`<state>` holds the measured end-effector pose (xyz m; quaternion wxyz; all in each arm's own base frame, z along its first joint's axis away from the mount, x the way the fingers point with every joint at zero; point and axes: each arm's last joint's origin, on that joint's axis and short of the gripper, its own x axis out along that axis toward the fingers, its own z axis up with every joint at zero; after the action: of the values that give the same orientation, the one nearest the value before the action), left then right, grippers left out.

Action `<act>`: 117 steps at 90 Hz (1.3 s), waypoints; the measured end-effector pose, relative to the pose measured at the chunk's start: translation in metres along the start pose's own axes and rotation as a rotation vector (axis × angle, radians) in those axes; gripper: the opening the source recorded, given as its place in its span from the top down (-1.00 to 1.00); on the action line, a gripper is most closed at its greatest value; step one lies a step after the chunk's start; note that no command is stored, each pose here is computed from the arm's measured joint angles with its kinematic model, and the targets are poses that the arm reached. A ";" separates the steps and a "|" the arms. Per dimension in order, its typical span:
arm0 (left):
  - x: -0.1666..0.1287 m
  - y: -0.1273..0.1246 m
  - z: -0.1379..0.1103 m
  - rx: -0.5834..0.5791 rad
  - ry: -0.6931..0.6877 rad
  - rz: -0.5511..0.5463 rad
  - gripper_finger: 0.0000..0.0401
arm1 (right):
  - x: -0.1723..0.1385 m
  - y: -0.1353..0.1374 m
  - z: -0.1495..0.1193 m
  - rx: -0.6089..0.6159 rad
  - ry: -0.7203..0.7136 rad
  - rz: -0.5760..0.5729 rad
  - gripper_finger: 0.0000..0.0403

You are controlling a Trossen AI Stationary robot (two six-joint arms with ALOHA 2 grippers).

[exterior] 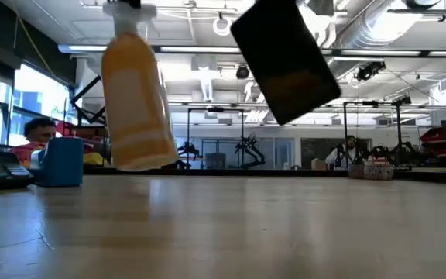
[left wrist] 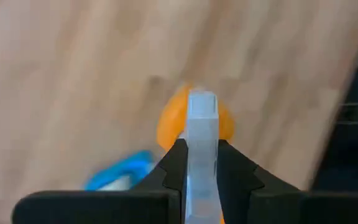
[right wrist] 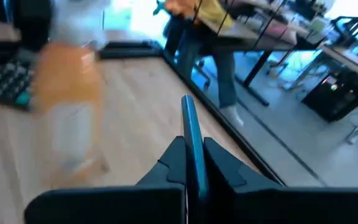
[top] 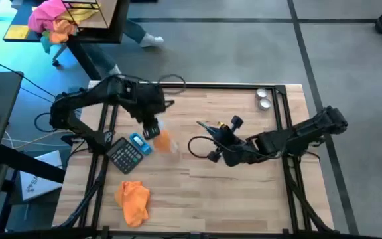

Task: Apply microfiber cloth
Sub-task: Spray the blue phone using the orange spray bottle

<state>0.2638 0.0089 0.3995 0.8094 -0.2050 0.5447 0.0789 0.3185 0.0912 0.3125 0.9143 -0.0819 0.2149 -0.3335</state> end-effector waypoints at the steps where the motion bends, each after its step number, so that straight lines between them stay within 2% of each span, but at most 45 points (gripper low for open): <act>1: 0.001 -0.003 0.000 0.001 -0.001 -0.011 0.84 | 0.001 0.001 0.000 0.009 -0.002 -0.006 1.00; 8: 0.006 -0.019 -0.003 -0.015 0.010 -0.062 0.84 | 0.007 0.005 -0.002 0.091 -0.019 -0.061 1.00; 17: 0.012 -0.030 -0.005 -0.097 0.042 -0.063 0.84 | 0.013 0.013 -0.005 0.176 -0.054 -0.133 1.00; 29: 0.024 -0.037 -0.003 -0.211 0.065 -0.042 0.84 | 0.023 0.033 -0.012 0.179 -0.072 -0.123 1.00; 47: 0.040 -0.042 0.005 -0.249 0.045 0.019 0.83 | 0.032 0.045 -0.012 0.182 -0.103 -0.097 1.00; 53: 0.044 -0.044 0.010 -0.264 0.027 0.003 0.81 | 0.032 0.045 -0.012 0.176 -0.102 -0.097 1.00; 72: 0.048 -0.054 0.021 -0.222 -0.016 -0.160 0.66 | 0.030 0.047 -0.014 0.154 -0.093 -0.088 1.00; 97: 0.046 -0.055 0.020 -0.213 0.004 -0.195 0.47 | 0.021 0.044 -0.010 0.137 -0.100 -0.066 1.00; 110: 0.038 -0.060 0.013 -0.076 0.032 -0.283 0.45 | 0.006 0.037 -0.006 0.072 -0.096 -0.055 1.00; 117: 0.031 -0.067 0.002 0.015 -0.006 -0.228 0.46 | -0.008 0.028 0.000 0.042 -0.095 -0.017 1.00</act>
<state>0.3013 -0.0537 0.3886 0.8161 -0.2594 0.5162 -0.0169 0.3293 0.1177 0.3064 0.9221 -0.0804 0.1633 -0.3414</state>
